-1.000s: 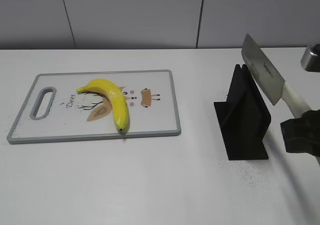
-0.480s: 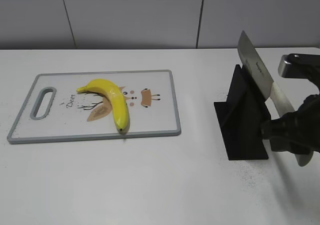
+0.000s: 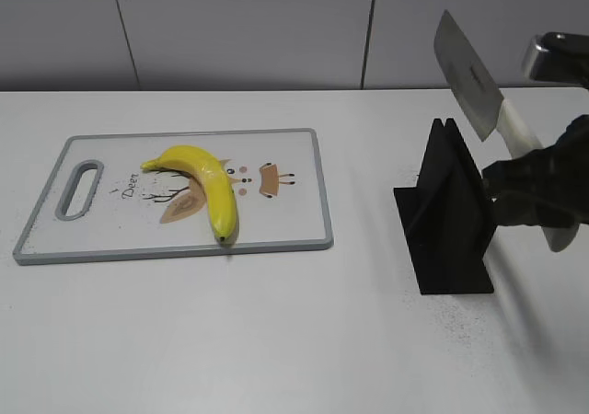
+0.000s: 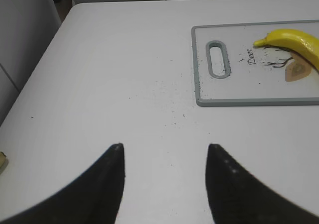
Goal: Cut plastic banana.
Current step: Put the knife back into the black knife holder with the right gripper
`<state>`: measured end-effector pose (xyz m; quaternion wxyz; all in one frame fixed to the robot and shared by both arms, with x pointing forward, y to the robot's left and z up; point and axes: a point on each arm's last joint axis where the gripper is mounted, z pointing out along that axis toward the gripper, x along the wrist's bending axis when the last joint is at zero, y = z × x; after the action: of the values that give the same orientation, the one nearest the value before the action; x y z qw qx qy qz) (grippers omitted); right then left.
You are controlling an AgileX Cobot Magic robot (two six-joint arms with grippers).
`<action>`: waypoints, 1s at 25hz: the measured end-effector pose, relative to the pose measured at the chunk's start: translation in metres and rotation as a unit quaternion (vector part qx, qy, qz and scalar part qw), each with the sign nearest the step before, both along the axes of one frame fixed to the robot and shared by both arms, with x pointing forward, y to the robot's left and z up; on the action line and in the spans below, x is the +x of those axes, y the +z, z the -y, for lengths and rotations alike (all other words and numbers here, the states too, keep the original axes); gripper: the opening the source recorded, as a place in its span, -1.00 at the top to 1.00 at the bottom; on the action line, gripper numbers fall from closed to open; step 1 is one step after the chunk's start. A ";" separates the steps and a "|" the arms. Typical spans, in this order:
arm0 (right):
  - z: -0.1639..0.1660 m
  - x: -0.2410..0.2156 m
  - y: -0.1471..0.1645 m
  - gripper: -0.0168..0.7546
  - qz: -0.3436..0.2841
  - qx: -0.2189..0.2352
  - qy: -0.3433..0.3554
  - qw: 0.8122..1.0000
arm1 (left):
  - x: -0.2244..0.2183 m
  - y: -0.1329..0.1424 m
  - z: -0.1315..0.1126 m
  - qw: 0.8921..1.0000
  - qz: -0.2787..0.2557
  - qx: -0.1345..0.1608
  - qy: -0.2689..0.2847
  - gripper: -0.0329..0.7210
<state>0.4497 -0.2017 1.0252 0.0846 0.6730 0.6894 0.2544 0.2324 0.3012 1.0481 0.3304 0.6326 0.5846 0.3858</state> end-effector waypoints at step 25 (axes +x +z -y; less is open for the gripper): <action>-0.006 0.014 -0.041 0.45 -0.095 -0.043 -0.006 0.995 | 0.000 0.000 0.000 1.000 0.000 0.000 0.000 -0.42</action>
<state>0.4640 -0.1961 0.9847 0.0494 0.6936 0.7009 0.1587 0.2324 0.3012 1.0481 0.3304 0.6326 0.5846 0.3858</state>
